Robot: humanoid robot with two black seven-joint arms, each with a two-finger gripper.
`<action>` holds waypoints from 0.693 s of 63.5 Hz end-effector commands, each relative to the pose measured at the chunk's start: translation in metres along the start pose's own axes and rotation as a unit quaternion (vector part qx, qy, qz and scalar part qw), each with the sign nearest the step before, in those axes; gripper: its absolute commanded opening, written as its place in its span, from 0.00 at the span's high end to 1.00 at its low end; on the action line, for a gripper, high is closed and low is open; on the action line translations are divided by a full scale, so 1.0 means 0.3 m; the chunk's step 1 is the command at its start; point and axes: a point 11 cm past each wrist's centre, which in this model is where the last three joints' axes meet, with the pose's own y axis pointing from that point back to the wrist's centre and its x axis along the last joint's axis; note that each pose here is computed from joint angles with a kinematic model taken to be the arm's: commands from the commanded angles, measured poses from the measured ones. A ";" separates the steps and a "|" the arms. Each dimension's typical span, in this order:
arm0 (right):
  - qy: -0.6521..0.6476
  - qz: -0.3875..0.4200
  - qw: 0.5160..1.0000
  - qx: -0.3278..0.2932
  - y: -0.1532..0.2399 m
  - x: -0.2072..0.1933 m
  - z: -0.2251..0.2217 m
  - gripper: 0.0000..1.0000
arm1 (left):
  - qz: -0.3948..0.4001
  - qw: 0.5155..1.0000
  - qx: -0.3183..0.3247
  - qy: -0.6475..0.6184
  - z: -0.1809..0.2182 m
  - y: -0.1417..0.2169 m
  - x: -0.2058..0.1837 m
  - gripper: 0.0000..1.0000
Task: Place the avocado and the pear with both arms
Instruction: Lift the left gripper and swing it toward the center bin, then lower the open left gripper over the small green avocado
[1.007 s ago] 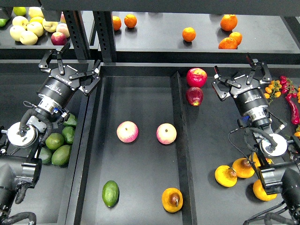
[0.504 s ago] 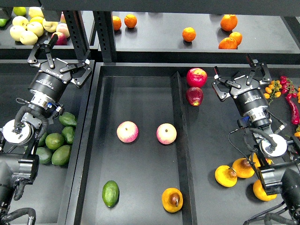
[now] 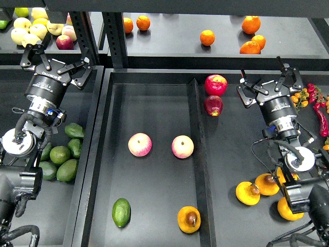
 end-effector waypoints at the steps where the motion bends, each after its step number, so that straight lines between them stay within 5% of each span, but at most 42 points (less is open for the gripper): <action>1: 0.000 0.000 1.000 0.000 0.000 0.000 -0.002 0.00 | -0.008 0.998 0.057 -0.001 -0.041 -0.038 -0.022 0.00; 10: -0.002 0.001 1.000 0.007 0.000 0.001 -0.014 0.00 | -0.033 0.990 0.135 -0.016 -0.124 -0.136 -0.096 0.00; 17: -0.003 0.001 1.000 0.012 0.001 0.002 -0.023 0.00 | -0.026 0.978 0.193 -0.080 -0.045 -0.147 -0.121 0.00; 44: -0.005 0.001 1.000 0.017 0.000 0.002 -0.033 0.00 | 0.125 0.817 0.473 -0.306 -0.025 0.078 0.075 0.00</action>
